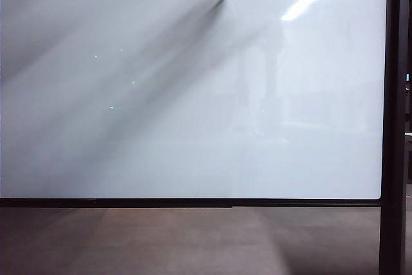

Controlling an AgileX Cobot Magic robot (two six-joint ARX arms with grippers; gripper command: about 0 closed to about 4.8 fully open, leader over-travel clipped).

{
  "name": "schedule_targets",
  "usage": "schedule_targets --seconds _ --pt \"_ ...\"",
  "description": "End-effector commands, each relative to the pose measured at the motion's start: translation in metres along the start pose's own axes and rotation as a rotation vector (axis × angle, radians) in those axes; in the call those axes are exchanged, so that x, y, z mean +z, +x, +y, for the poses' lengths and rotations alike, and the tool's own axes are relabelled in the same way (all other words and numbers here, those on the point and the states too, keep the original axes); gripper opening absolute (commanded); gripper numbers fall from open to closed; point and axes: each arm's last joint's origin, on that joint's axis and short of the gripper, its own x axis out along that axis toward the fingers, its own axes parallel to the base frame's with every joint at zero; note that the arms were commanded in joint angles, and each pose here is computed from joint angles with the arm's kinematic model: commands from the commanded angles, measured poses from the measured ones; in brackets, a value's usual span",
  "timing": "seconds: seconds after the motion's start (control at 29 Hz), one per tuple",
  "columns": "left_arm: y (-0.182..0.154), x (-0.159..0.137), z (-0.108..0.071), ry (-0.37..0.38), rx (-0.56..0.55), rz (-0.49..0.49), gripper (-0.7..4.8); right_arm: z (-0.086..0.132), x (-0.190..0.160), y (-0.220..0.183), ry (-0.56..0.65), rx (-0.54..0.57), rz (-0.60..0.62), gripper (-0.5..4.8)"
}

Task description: Reach to the right to find the marker pen, pick it up, and write the number 2 on the whiteboard.

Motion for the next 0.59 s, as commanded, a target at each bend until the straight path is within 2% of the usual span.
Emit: schedule_targets --seconds 0.03,0.59 --pt "-0.0007 0.0013 0.0 0.001 -0.004 -0.005 -0.05 -0.0048 0.0054 -0.0006 0.01 -0.07 -0.026 0.39" --pt "-0.0006 0.0012 0.0001 0.001 -0.004 -0.005 -0.05 -0.0054 0.0057 -0.0009 0.01 -0.091 -0.026 0.4"
